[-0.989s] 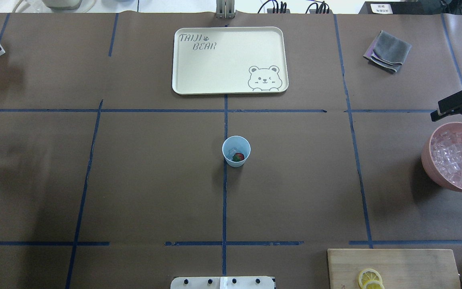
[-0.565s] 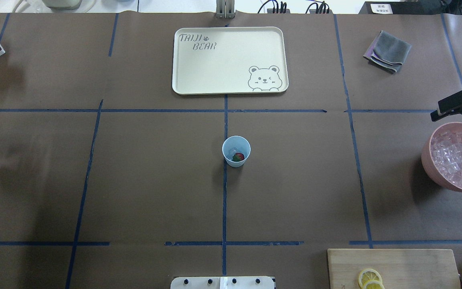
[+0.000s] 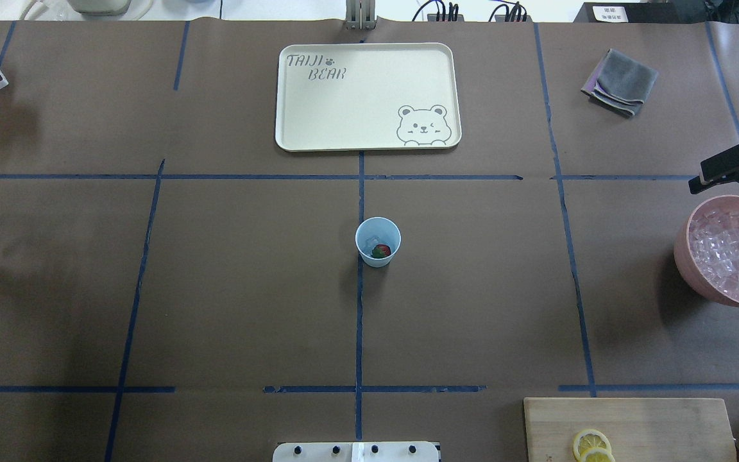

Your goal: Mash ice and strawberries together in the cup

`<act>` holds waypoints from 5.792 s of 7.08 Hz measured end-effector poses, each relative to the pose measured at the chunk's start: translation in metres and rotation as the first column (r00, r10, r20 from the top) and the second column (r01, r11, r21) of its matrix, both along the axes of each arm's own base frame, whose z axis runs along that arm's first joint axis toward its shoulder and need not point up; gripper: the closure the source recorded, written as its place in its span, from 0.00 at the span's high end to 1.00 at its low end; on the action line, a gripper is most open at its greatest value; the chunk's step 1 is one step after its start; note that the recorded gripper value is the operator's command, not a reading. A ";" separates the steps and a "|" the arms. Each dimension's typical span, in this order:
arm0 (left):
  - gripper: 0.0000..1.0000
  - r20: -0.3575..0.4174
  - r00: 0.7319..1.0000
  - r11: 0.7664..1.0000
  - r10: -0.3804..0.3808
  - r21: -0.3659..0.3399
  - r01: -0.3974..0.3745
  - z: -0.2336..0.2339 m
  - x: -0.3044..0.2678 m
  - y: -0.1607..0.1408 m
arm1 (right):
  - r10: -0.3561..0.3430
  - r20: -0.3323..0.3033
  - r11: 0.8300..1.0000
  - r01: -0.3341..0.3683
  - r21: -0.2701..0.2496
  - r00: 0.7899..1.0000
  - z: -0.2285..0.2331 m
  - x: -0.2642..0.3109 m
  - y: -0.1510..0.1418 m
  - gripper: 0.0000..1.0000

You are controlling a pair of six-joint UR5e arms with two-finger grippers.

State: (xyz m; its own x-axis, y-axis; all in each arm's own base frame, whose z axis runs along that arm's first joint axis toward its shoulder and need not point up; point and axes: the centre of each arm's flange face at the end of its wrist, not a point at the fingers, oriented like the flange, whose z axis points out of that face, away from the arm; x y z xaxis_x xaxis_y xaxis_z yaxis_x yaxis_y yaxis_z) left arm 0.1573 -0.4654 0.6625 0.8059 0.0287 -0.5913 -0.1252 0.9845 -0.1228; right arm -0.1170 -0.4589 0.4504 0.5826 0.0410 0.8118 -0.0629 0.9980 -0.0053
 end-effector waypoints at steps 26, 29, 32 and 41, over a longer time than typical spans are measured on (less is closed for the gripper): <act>1.00 -0.205 0.973 0.986 -0.103 0.110 0.128 -0.074 -0.202 0.043 | -0.109 -0.145 0.989 0.122 0.084 0.983 0.187 0.162 -0.039 1.00; 1.00 -0.206 0.973 0.985 -0.104 0.115 0.130 -0.082 -0.203 0.050 | -0.102 -0.147 0.989 0.116 0.089 0.984 0.185 0.166 -0.015 1.00; 1.00 -0.198 0.974 0.989 -0.112 0.070 0.128 -0.060 -0.203 0.052 | -0.119 -0.167 0.986 0.135 0.093 0.979 0.184 0.160 -0.001 1.00; 1.00 -0.197 0.974 0.991 -0.114 0.052 0.126 -0.056 -0.202 0.060 | -0.106 -0.179 0.990 0.122 0.077 0.978 0.185 0.165 0.007 1.00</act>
